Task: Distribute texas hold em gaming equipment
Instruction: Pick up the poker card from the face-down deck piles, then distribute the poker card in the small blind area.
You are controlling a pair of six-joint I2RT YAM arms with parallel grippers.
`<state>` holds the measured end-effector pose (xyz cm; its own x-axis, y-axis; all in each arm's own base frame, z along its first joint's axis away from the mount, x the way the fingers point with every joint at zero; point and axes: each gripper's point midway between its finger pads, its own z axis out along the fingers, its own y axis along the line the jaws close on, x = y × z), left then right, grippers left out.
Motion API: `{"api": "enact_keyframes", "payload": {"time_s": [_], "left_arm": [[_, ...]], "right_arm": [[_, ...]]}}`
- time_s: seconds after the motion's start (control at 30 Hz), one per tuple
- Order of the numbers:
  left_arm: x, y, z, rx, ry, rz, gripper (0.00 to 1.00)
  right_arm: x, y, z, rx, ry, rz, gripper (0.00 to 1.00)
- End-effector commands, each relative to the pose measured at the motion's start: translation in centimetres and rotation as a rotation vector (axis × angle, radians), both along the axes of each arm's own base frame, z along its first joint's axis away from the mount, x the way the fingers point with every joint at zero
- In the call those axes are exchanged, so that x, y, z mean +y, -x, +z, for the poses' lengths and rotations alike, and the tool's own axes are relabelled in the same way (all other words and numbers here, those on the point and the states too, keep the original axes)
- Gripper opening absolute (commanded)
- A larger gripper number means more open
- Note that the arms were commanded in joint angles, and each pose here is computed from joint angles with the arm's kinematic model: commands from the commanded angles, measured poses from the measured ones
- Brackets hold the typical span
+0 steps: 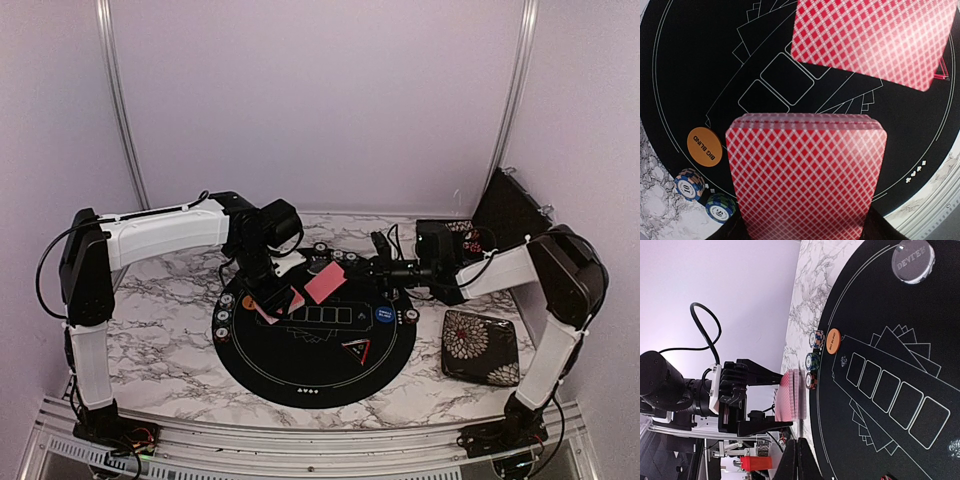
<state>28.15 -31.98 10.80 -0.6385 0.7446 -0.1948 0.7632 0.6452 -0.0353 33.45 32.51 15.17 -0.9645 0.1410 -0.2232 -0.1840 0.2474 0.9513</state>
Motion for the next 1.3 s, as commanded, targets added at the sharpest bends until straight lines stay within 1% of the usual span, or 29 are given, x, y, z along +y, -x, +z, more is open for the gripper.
{"api": "enact_keyframes", "payload": {"time_s": [0.0,0.8,1.27], "left_arm": [[0.2,-0.3,1.7,-0.04,0.029,-0.002,0.45],[0.1,-0.5,1.7,-0.037,0.032,0.0,0.45],[0.1,-0.4,1.5,-0.034,0.029,-0.003,0.45]], "right_arm": [[-1.0,-0.3,1.6,-0.04,-0.031,-0.014,0.0],[-7.3,0.1,-1.6,0.002,0.05,-0.13,0.0],[-9.0,0.4,-3.3,0.02,0.087,-0.153,0.0]]}}
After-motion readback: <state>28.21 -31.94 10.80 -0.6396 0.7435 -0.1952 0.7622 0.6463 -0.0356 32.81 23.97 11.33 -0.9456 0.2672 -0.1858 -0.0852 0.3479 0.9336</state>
